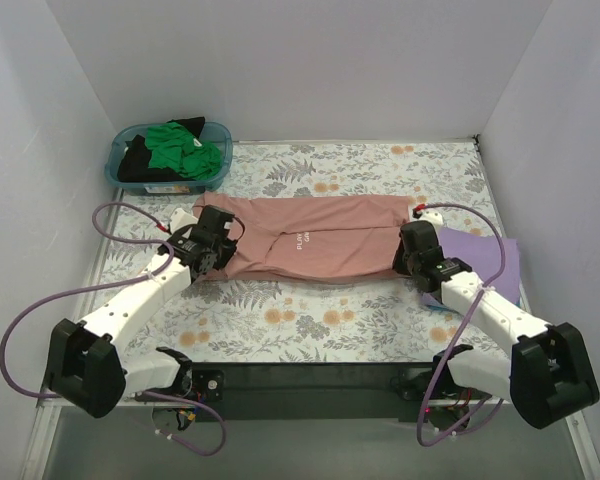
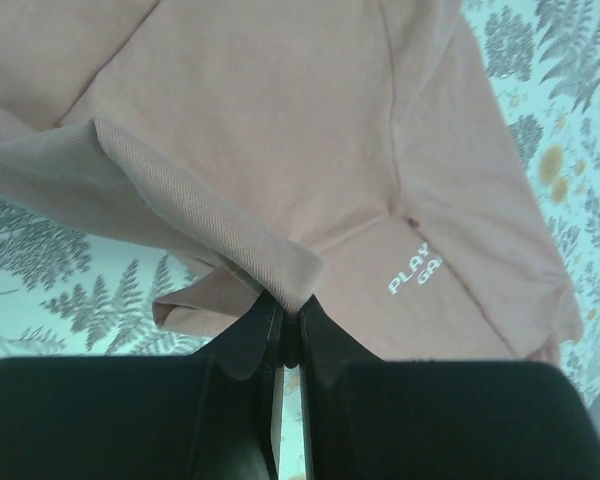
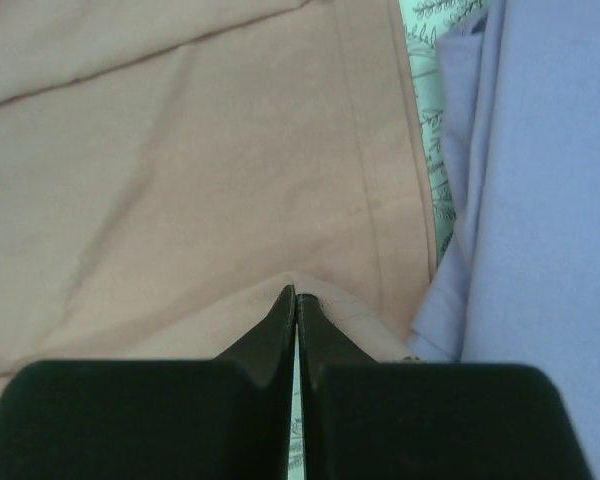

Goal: Fold and stack the t-shirts
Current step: Fold the tshirt

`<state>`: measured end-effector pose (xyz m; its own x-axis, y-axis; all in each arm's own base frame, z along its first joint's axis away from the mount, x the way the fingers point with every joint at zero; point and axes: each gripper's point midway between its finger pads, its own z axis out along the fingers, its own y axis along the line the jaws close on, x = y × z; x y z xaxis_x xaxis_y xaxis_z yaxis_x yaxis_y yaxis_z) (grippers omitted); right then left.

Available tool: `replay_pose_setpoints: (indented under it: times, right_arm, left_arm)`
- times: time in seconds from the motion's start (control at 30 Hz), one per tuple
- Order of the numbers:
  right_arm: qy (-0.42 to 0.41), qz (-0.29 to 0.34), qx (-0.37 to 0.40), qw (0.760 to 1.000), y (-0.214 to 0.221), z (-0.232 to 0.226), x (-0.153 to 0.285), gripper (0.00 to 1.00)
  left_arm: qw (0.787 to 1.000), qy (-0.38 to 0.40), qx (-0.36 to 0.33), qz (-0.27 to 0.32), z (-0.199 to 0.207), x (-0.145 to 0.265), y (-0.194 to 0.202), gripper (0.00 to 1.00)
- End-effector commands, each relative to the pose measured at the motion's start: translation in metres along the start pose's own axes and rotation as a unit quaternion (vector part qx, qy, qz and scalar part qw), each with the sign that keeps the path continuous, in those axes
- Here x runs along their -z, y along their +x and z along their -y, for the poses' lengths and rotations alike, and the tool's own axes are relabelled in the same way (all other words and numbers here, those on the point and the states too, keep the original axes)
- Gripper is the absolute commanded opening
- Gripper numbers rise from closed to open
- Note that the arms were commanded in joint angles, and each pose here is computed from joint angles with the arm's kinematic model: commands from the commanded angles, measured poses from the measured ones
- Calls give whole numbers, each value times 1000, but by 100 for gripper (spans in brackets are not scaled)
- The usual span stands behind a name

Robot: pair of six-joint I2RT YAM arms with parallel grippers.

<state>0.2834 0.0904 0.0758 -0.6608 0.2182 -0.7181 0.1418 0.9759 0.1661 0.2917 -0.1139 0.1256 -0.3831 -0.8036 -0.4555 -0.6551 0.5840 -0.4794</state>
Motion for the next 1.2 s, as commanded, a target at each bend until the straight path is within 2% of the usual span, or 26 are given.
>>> replay_pose_setpoints:
  times: [0.0,0.2,0.47,0.53,0.57,0.6,0.63,0.67,0.7,0.73,0.83,0.87,1.03,1.07,1.13,1.17]
  right_arm:
    - [7,49,4,999,-40,-7,-5,1]
    - [3,63,9,998,-71,-13,-21,1]
    - [-16,23,26,999,-88,-26,-63,1]
    - [-25,21,29,999,-100,-34,-76,1]
    - [-25,17,37,999,-104,-33,-79,9]
    - [-28,31,38,998,-119,-39,-80,14]
    - [-12,30,41,999,-122,-34,-89,36]
    - [-10,20,50,999,-122,-32,-92,51]
    - [-11,13,57,998,-127,-34,-94,63]
    - [-7,19,59,998,-142,-37,-95,67]
    - [-12,11,74,997,-143,-37,-85,80]
    - [-19,11,73,997,-141,-38,-80,98]
    - [-73,6,59,996,-116,-41,-41,98]
    - [-76,-12,59,995,-95,-36,-40,98]
    - [-108,-11,55,993,-88,-42,-26,98]
    - [-110,-27,53,992,-70,-37,-26,98]
  left_arm:
    - [999,45,10,20,38,-1,-23,0]
    - [999,35,-6,18,57,-29,-32,0]
    - [1000,7,1,15,68,-77,-47,0]
    - [1000,-1,0,9,71,-95,-51,23]
    - [1000,-2,-8,4,73,-100,-52,35]
    - [1000,4,-5,7,82,-103,-61,65]
    - [1000,-6,-14,-1,79,-112,-59,78]
    - [1000,-4,-15,1,83,-114,-63,93]
    - [1000,-3,-16,2,87,-115,-67,94]
    - [1000,12,-18,4,100,-111,-74,94]
    - [999,32,-34,-20,108,-103,-69,95]
    - [998,51,-32,-29,113,-92,-67,94]
    - [993,75,-39,-82,87,-73,-35,95]
    - [992,62,-43,-101,67,-76,-19,95]
    - [992,72,-42,-99,62,-69,-16,95]
    - [992,68,-42,-99,57,-70,-14,95]
